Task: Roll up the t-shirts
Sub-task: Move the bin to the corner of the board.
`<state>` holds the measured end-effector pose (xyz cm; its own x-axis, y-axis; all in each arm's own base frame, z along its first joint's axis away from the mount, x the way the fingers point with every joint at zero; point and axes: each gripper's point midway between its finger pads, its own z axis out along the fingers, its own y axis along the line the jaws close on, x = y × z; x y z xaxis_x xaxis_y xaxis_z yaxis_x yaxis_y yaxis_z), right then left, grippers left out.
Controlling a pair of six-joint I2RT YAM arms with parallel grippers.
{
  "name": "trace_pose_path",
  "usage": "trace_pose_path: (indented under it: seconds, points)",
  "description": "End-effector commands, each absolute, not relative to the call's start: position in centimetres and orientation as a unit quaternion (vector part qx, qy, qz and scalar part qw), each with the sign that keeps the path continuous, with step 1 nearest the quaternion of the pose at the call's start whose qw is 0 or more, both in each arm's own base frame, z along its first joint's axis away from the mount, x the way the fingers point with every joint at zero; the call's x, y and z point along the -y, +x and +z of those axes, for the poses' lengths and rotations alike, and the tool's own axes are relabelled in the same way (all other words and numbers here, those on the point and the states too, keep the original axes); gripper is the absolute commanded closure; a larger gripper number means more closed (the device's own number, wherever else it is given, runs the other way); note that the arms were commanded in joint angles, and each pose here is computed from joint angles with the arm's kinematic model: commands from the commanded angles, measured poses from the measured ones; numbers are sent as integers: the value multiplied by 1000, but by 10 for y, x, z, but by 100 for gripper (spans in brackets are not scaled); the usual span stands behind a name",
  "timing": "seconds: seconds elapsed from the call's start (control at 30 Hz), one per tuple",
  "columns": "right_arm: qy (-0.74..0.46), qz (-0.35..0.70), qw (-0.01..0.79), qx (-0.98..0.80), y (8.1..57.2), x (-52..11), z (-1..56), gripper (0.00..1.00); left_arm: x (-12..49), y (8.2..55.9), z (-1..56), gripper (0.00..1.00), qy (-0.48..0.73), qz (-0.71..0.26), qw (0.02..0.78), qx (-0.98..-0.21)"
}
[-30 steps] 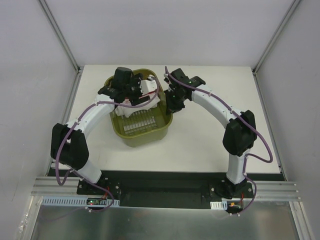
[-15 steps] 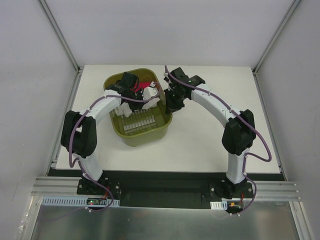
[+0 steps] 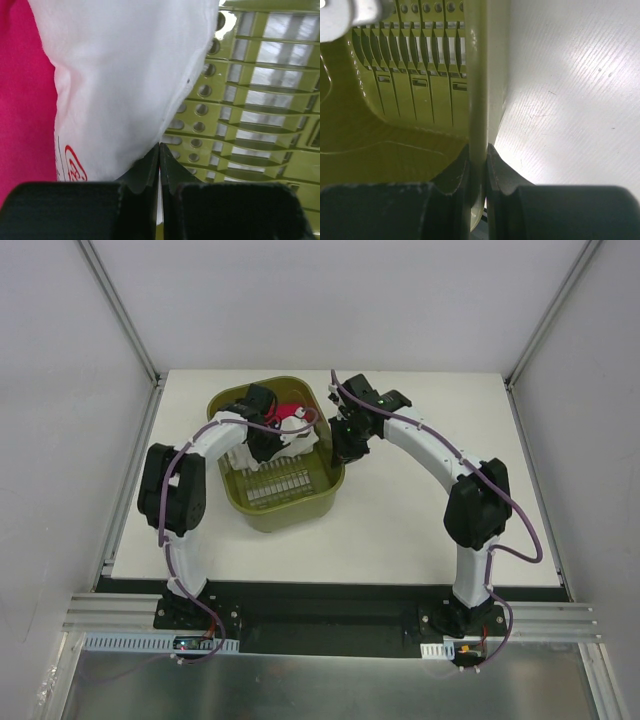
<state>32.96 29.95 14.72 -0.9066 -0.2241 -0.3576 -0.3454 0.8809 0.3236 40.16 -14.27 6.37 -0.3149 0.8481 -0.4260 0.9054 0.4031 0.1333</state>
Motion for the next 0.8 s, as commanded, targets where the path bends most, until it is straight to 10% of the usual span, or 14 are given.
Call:
trace_pose_path:
  seconds: [0.0, 0.27, 0.4, 0.53, 0.77]
  points:
    - [-143, 192, 165, -957, 345, -300, 136, 99, 130, 422, 66, 100, 547, -32, 218, -807]
    - [-150, 193, 169, -955, 347, -301, 136, 98, 151, 394, 106, 100, 563, -86, 262, -779]
    - [-162, 201, 191, -947, 354, -300, 153, 63, 160, 370, 159, 75, 552, -102, 296, -773]
    - [-166, 211, 229, -936, 362, -289, 189, 4, 163, 359, 220, 40, 523, -105, 342, -774]
    - [-149, 214, 317, -912, 379, -251, 250, 4, 155, 348, 311, 1, 451, -90, 435, -774]
